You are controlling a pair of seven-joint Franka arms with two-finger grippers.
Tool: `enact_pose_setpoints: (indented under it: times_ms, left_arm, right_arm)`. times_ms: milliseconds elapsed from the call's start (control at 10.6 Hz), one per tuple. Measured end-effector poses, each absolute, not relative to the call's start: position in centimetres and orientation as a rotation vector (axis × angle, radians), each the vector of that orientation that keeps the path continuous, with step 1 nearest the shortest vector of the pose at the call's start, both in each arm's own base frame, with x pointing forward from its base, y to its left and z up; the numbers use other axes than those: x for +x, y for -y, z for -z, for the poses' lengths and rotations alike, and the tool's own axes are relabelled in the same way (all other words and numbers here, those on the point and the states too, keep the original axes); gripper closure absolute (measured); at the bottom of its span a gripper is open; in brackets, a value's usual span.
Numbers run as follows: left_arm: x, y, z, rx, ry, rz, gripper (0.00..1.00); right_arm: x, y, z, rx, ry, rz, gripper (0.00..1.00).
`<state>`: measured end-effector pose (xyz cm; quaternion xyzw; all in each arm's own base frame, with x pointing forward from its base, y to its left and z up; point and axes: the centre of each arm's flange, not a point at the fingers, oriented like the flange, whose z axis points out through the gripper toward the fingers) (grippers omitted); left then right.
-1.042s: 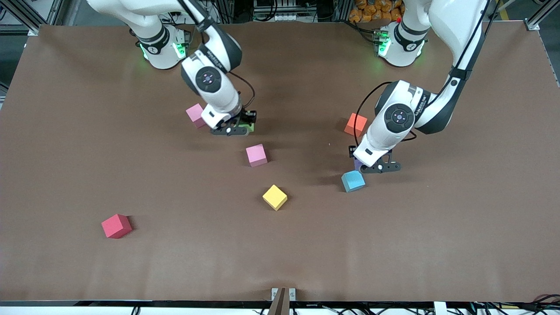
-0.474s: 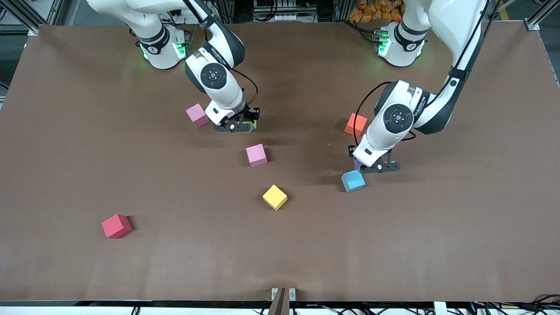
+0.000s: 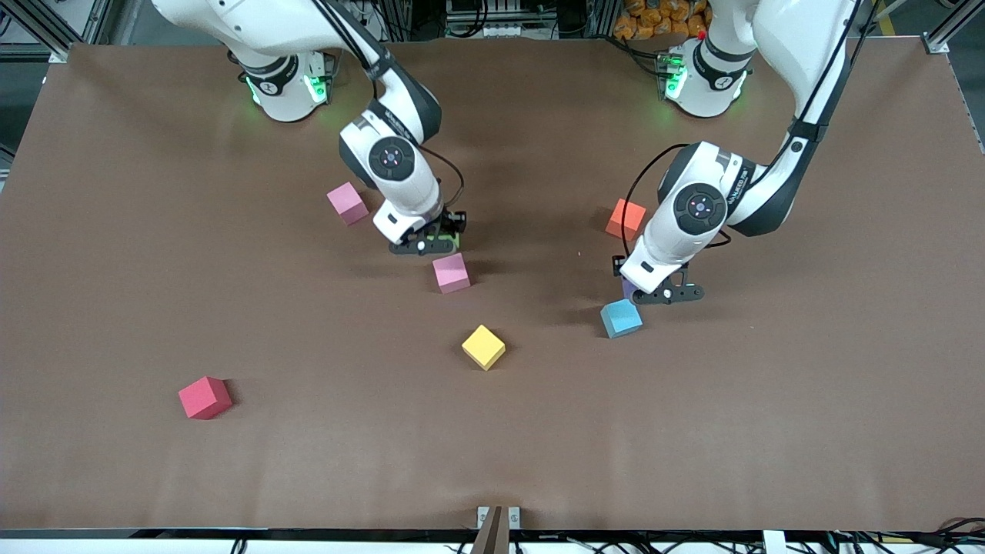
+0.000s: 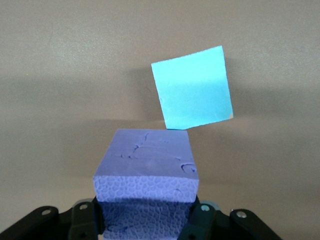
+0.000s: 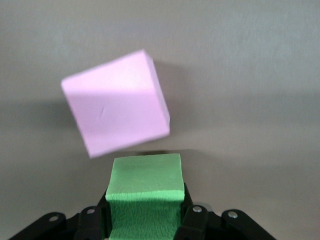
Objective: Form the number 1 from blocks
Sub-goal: 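Carry the green cube with the right gripper beside the pink cube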
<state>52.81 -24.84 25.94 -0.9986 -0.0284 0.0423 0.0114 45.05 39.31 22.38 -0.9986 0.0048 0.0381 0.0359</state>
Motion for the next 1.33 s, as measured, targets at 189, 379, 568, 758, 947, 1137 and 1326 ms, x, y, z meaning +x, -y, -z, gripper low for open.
enact_pose_setpoints:
  times_ms: [189, 379, 568, 758, 947, 1137, 1326]
  left_arm:
    - [52.8, 24.8, -25.9, -3.115, 0.088, -0.133, 0.42]
    - [52.8, 24.9, -25.8, -3.114, 0.088, -0.135, 0.42]
    - [52.7, 24.9, -25.7, -3.114, 0.086, -0.139, 0.42]
    - [52.7, 25.0, -25.6, -3.113, 0.084, -0.14, 0.42]
    - [52.6, 25.1, -25.6, -3.114, 0.081, -0.141, 0.42]
    - [52.6, 25.2, -25.6, -3.114, 0.077, -0.141, 0.42]
    - [52.5, 25.3, -25.6, -3.114, 0.074, -0.141, 0.42]
  right_arm:
    - [46.6, -39.7, -21.4, -3.074, -0.022, -0.1, 0.48]
    - [47.6, -40.1, -21.0, -3.073, -0.042, -0.089, 0.48]
    - [48.2, -40.2, -21.1, -3.066, -0.174, -0.083, 0.48]
    - [48.4, -40.4, -21.2, -3.058, -0.252, -0.082, 0.48]
    - [48.4, -40.6, -21.1, -3.057, -0.258, -0.084, 0.47]
    - [48.1, -41.1, -21.0, -3.059, -0.247, -0.086, 0.39]
    - [48.5, -41.2, -21.6, -3.055, -0.241, -0.067, 0.13]
